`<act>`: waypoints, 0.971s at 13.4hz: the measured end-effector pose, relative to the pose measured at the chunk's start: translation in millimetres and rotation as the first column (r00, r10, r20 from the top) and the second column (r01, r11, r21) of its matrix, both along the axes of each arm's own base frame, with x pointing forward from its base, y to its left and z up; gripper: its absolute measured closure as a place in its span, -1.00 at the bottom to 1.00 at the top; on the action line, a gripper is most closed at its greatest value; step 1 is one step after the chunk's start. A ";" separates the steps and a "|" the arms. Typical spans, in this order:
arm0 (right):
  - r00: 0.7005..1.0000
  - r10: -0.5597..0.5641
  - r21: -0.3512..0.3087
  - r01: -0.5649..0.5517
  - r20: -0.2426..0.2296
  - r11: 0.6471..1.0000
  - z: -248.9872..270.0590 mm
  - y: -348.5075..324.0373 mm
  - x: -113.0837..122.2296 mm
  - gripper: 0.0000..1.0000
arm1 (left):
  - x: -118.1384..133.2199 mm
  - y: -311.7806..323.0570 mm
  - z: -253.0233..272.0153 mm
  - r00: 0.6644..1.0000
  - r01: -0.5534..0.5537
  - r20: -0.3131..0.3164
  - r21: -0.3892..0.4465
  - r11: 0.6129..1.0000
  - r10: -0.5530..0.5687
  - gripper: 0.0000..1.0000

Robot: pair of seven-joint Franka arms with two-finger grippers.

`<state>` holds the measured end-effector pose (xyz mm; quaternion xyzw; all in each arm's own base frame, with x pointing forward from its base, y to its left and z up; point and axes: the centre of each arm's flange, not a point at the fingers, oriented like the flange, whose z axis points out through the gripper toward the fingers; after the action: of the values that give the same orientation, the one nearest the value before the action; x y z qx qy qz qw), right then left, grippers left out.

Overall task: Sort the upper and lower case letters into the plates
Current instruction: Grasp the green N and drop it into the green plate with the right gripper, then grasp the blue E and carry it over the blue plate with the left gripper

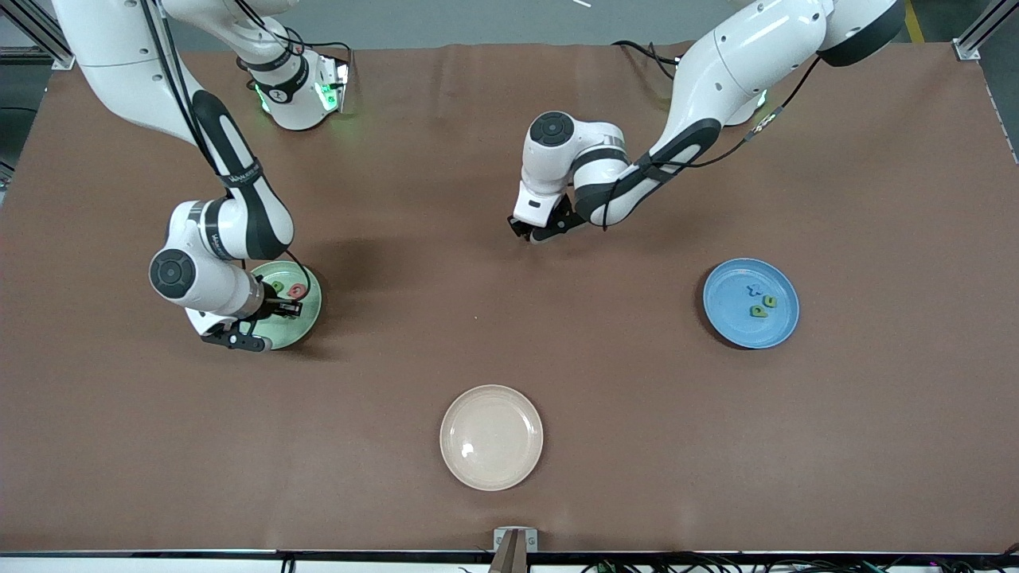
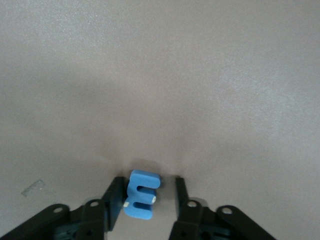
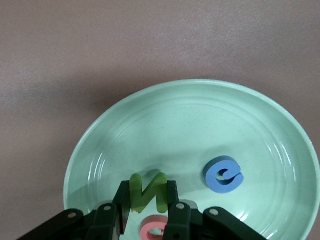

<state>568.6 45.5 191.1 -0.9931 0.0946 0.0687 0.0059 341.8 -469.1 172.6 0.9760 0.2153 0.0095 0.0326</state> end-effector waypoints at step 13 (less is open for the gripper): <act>0.988 0.092 0.005 -0.093 -0.123 0.996 113.2 -40.1 49.2 -1.00 | 102.2 42.5 16.5 0.996 -0.046 0.079 0.106 0.993 0.038 0.45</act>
<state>617.8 5.4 304.3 -0.9903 0.0487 0.1300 -0.0036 444.0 -426.6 189.1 0.9705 0.2336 0.0593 -0.0119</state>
